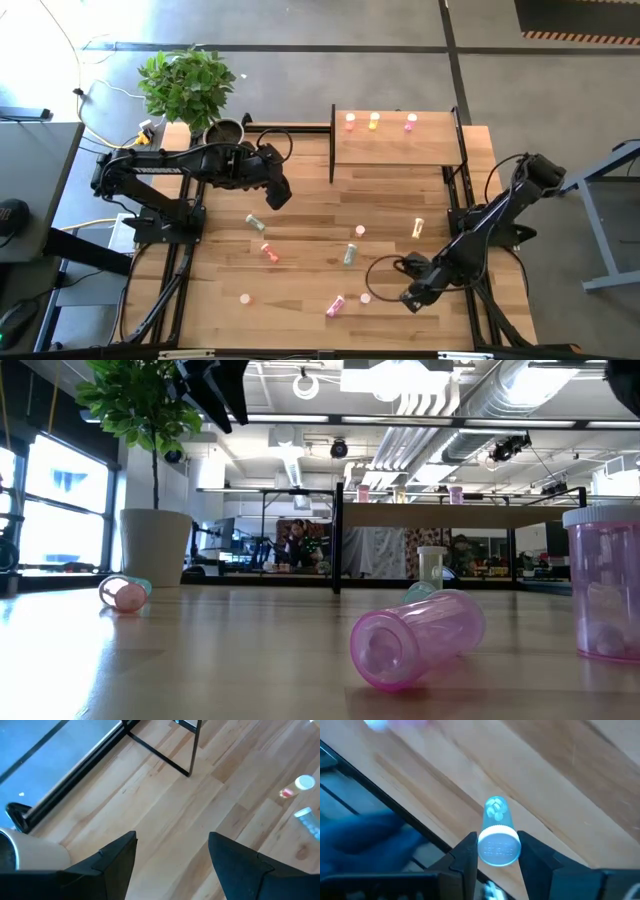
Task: Pick and place medicine bottles onto shelf by color
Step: Put the bottom blue medicine bottle on the shelf
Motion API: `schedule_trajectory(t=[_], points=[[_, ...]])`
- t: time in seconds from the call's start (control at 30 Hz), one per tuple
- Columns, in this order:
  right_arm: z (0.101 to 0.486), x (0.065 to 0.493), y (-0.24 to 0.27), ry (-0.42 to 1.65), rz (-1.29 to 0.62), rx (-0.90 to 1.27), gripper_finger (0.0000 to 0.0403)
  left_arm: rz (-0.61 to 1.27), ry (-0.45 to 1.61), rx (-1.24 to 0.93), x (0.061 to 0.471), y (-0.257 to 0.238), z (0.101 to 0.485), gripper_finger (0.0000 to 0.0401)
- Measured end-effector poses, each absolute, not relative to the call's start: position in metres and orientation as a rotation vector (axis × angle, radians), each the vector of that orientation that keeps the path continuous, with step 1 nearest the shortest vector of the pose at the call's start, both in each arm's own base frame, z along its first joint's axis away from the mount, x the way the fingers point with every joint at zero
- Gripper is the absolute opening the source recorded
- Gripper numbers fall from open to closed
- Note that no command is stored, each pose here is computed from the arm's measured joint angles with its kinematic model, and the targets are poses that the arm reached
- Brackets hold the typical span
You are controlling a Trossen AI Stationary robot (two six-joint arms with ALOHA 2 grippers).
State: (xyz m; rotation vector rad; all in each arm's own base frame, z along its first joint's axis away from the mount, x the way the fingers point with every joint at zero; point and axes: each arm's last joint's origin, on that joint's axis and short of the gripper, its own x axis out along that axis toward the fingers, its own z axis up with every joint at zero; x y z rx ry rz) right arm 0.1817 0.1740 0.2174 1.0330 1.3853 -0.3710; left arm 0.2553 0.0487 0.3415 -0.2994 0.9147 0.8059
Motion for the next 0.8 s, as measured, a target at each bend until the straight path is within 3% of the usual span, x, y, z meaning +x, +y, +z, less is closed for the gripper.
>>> schedule_trajectory(t=[0.4, 0.8], points=[[0.26, 0.2, 0.13, 0.827, -0.448, 1.247, 0.0109, 0.764, 0.986, -0.225, 0.25, 0.074, 0.341, 0.0239], [0.298, 0.216, 0.065, 0.388, -0.473, 1.087, 0.0108, 0.7, 1.043, -0.172, 0.243, 0.096, 0.341, 0.0239]])
